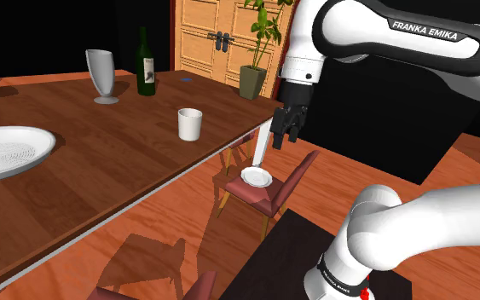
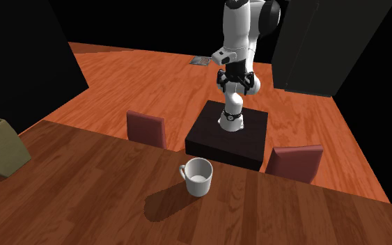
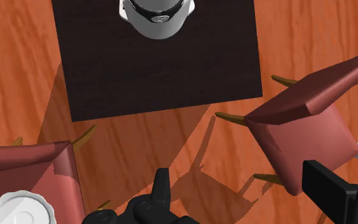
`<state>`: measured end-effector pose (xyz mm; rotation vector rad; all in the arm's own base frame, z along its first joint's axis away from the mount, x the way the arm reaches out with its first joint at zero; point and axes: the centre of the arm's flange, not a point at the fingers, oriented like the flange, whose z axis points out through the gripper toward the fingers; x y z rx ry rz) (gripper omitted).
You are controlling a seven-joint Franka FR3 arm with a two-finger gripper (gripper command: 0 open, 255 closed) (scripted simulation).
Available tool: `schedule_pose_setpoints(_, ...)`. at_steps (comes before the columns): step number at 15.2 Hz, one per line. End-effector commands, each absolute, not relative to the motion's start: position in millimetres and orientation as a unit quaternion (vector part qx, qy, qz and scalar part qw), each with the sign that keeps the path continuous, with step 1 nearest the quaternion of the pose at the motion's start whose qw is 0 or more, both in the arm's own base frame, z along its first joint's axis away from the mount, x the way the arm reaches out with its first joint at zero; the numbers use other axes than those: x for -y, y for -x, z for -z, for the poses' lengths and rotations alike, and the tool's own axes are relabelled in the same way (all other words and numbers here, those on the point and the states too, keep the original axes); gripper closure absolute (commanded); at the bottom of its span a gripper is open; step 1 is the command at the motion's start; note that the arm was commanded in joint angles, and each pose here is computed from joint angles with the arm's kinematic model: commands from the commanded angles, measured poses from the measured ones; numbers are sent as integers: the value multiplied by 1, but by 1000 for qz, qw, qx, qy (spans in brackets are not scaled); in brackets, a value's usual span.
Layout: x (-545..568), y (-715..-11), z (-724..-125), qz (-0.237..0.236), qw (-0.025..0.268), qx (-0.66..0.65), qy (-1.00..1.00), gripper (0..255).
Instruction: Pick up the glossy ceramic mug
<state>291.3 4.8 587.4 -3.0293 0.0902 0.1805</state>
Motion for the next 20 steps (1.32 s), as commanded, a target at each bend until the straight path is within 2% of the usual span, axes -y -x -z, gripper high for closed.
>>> schedule_pose_setpoints(1,-5,-291,-587,-59,53,-30,996,0)
schedule_pose_setpoints(20,-19,-532,-556,-34,2,54,998,0)
